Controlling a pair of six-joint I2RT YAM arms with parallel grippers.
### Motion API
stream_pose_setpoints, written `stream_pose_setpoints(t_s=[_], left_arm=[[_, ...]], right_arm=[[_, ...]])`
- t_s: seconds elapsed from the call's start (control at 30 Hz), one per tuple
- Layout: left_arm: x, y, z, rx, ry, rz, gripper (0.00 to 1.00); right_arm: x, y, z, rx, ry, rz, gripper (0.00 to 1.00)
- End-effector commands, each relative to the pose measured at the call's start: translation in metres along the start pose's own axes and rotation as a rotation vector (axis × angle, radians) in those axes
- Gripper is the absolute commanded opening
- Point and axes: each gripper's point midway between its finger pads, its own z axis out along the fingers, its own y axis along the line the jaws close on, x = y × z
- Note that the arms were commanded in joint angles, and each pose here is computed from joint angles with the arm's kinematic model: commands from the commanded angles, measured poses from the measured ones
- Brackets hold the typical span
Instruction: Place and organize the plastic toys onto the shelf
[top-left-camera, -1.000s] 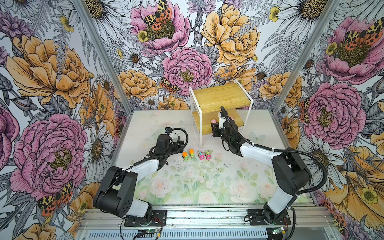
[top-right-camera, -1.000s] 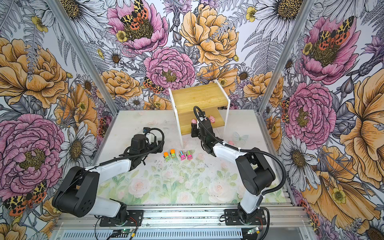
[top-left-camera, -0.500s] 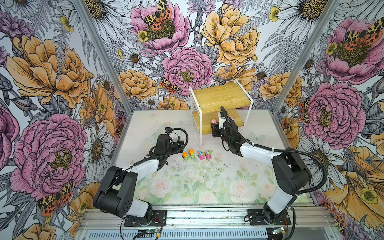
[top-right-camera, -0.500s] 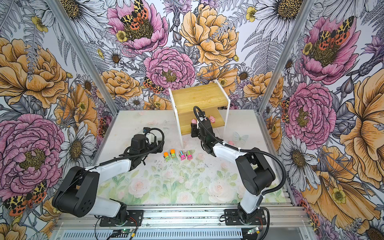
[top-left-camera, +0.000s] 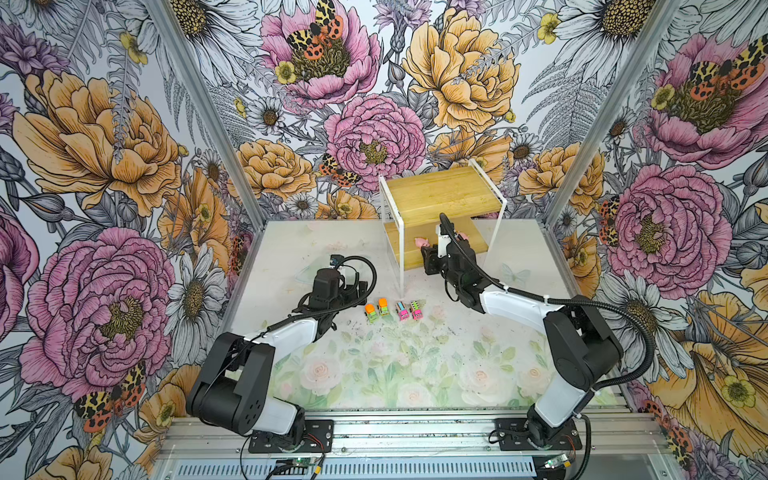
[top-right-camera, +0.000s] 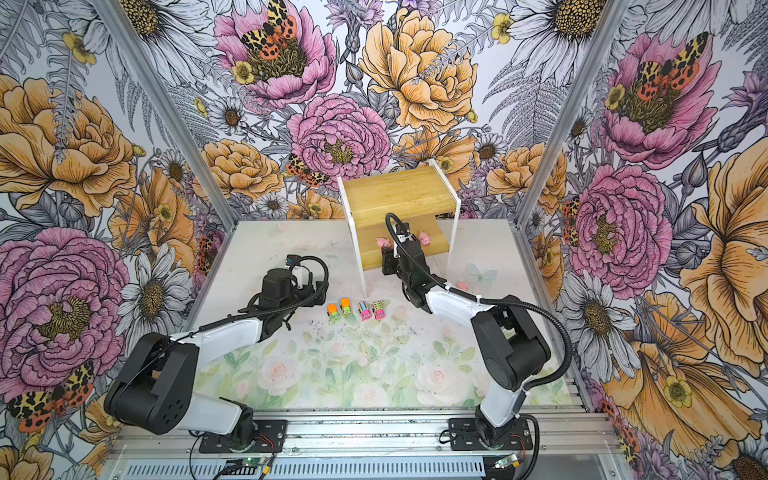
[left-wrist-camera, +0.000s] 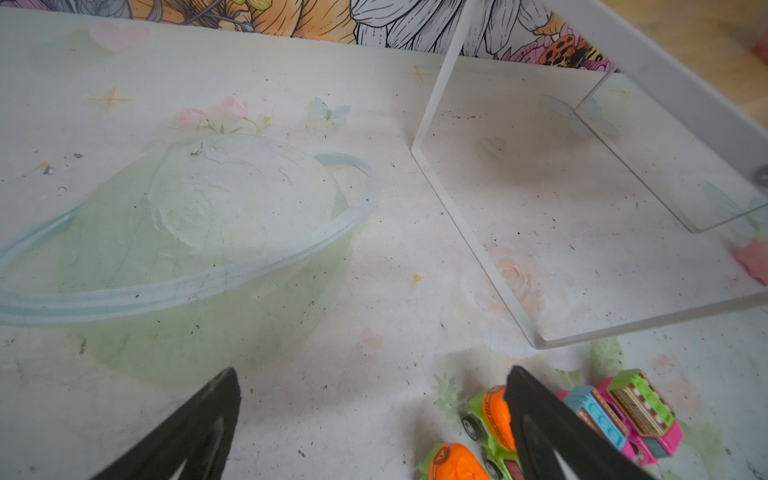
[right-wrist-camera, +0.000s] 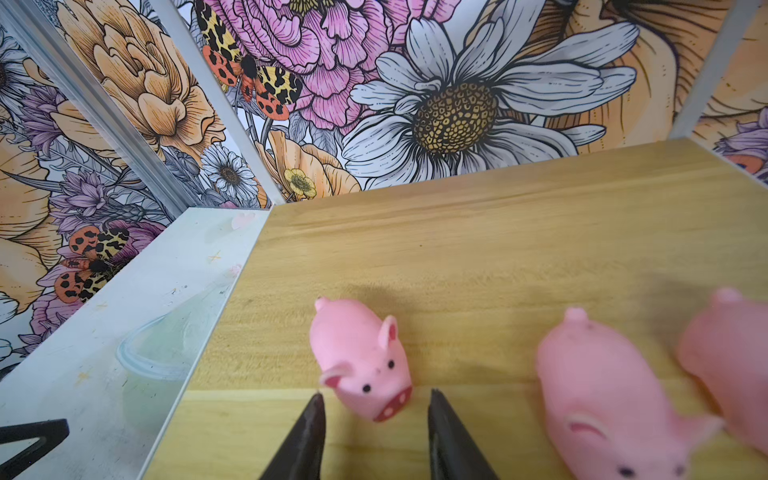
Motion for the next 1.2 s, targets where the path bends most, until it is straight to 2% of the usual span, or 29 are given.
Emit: stream_pose_setpoints(t_s=[0.0, 0.43, 0.9, 1.17], left_arm=[[-0.007, -0.001, 0.0, 0.014, -0.018, 0.006, 0.99], [-0.007, -0.001, 0.0, 0.013, -0.016, 0.008, 0.99], [-0.007, -0.001, 0.001, 0.012, -0.015, 0.007, 0.99], [-0.006, -0.001, 0.001, 0.012, -0.015, 0.007, 0.99]], right_arm=[[-0.002, 0.0, -0.004, 0.012, -0.004, -0.019, 0.42], [0.007, 0.006, 0.006, -0.028, -0.017, -0.126, 0.42], [0.014, 0.019, 0.01, -0.109, -0.021, -0.149, 0.4], [0.015, 0.02, 0.005, -0.118, -0.015, -0.144, 0.35]])
